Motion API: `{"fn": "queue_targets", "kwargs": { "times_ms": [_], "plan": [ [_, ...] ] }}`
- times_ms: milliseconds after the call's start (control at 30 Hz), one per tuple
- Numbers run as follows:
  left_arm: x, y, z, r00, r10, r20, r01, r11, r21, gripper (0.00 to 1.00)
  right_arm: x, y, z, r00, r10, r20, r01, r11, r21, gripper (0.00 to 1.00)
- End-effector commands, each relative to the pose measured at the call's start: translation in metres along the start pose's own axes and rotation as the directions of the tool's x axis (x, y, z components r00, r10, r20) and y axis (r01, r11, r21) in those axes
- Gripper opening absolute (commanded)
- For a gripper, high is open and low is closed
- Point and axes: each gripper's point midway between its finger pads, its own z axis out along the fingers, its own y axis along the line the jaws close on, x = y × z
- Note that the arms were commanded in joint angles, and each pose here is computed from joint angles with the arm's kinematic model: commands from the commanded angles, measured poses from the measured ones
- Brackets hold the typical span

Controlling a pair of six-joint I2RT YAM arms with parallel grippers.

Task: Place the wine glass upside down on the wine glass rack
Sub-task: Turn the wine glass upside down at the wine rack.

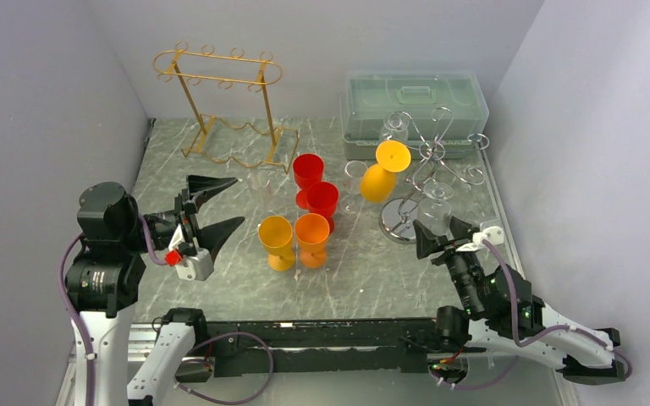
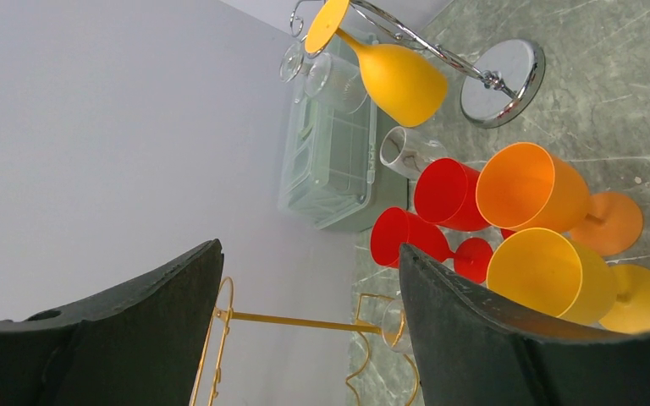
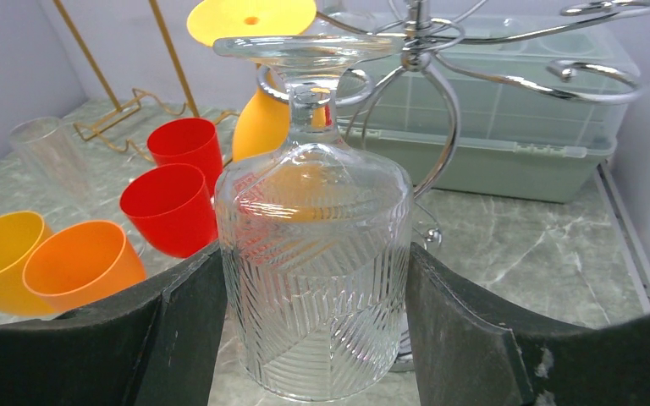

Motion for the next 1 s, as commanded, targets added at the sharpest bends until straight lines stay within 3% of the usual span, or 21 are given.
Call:
{"fn": "queue_targets", "kwargs": {
  "times_ms": [0, 233, 567, 967],
  "plan": [
    [0.001, 0.001, 0.000, 1.000, 0.018, 0.000, -0.018, 1.000, -0.002, 0.81, -0.031, -0.018, -0.003, 0.995, 0.071, 0.076, -0.075, 0.996, 0.057, 0.16],
    [0.004, 0.000, 0.001, 1.000, 0.017, -0.001, -0.017, 1.000, 0.001, 0.80, -0.026, -0.017, 0.004, 0.998, -0.028, 0.055, 0.022, 0.994, 0.107, 0.16],
    [0.008, -0.002, 0.002, 1.000, 0.013, -0.010, -0.013, 1.000, 0.002, 0.80, -0.036, -0.018, 0.010, 0.995, -0.057, 0.087, 0.042, 0.986, 0.162, 0.15],
    [0.005, -0.004, 0.002, 1.000, 0.009, 0.005, -0.009, 1.000, 0.007, 0.80, -0.006, -0.028, 0.011, 0.995, -0.094, 0.024, 0.085, 0.960, 0.265, 0.13]
  ]
}}
